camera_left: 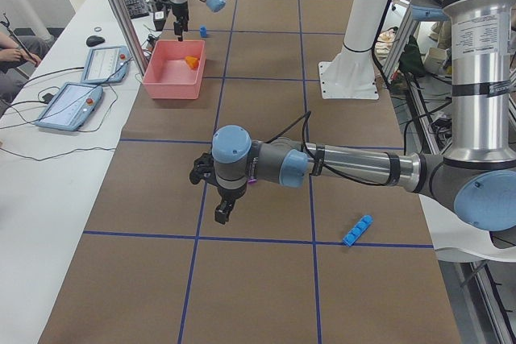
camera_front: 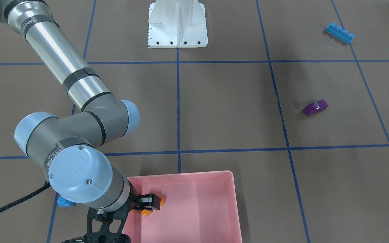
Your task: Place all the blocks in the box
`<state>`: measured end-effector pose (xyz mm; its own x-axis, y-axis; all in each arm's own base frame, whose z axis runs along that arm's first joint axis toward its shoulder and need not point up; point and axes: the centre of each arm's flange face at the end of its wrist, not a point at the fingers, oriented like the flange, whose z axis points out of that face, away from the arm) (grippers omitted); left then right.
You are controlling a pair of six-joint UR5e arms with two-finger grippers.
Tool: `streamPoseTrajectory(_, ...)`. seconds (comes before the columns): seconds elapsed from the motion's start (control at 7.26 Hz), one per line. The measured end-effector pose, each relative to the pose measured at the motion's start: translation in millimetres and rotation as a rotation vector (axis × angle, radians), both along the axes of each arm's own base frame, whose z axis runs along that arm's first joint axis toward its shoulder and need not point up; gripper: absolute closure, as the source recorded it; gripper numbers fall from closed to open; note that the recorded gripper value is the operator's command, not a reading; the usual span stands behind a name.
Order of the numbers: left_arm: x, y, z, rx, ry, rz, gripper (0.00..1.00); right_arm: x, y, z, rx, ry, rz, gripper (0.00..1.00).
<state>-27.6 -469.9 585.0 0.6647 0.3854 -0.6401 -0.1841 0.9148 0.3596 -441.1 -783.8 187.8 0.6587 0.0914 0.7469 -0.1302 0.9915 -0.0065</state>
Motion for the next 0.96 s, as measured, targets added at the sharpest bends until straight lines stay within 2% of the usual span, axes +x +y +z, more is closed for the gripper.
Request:
streamPoseTrajectory(0.14,5,-12,-11,0.044,0.006,0.005,0.0,22,4,-8,-0.013,0.006,0.006,0.0)
streamPoseTrajectory(0.41,30,-23,-23,0.136,0.028,0.05,0.0,79,26,12,-0.015,0.002,0.0,0.0)
streamPoseTrajectory(0.69,104,-22,-34,0.145,0.059,0.137,0.0,140,69,54,0.019,0.025,-0.035,0.0)
streamPoseTrajectory(0.96,172,-7,-46,0.156,0.093,0.171,0.0,194,130,118,0.061,0.051,-0.084,0.0)
